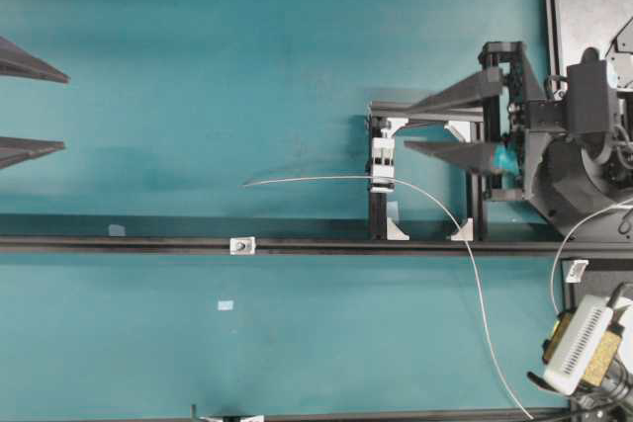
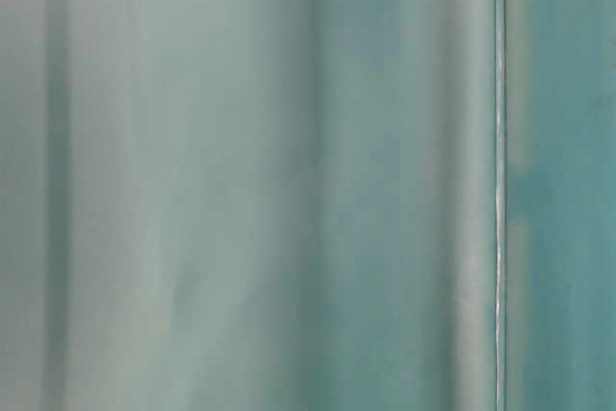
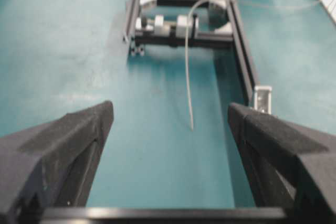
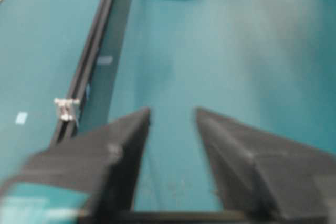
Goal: Insert the wire into the hole on the right side and pull it with the left arm.
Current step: 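Move the right gripper left toward the white wire near the clip fixture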
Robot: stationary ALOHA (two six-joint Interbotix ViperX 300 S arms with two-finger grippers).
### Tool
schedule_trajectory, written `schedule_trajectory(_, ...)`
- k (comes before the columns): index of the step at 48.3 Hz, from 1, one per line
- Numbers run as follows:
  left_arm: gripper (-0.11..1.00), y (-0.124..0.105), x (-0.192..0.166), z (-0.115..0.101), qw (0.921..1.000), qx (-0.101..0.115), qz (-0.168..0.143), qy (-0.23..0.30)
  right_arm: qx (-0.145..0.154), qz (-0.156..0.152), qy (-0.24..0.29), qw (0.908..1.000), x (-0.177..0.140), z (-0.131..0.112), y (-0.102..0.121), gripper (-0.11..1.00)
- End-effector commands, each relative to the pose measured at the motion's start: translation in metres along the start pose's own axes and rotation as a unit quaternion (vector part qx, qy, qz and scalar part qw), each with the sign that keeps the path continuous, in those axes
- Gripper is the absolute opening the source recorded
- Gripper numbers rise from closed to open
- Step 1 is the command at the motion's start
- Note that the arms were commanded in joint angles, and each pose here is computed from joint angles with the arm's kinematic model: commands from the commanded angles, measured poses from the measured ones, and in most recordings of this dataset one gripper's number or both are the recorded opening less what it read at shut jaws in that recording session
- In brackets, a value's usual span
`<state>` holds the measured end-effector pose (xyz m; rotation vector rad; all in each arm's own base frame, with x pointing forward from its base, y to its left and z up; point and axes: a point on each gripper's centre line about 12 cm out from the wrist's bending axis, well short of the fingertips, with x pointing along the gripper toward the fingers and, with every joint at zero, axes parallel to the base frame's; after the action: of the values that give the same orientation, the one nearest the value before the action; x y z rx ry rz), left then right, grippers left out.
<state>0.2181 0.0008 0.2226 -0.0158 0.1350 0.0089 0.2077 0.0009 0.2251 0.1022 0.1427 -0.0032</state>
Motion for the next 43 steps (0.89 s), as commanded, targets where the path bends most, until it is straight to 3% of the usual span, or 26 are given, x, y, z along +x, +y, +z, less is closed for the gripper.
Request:
schedule_trajectory(1,0.78,0.002,0.007,0.007,1.0,-0.001,0.005,-0.005,0.003,0.001,-0.003,1.0,0.002,0.003,0.001,0.73)
schedule_trajectory(4,0.81,0.003,0.01,0.004,1.0,-0.001,0.007,0.003,0.003,0.0,0.002,1.0,0.003,0.001,0.0,0.81)
schedule_trajectory(12,0.83,0.003,0.019,-0.005,0.9996,-0.002,0.008,0.028,0.004,-0.002,0.023,0.9997,0.008,-0.008,0.0,0.8)
schedule_trajectory(25,0.83,0.004,0.039,-0.019,0.9976,-0.001,0.009,0.069,0.03,-0.008,0.066,0.9973,0.023,-0.022,-0.002,0.8)
schedule_trajectory(43,0.83,0.004,0.055,-0.039,0.9939,-0.002,0.01,0.11,0.028,-0.011,0.098,0.9947,0.041,-0.029,-0.002,0.8)
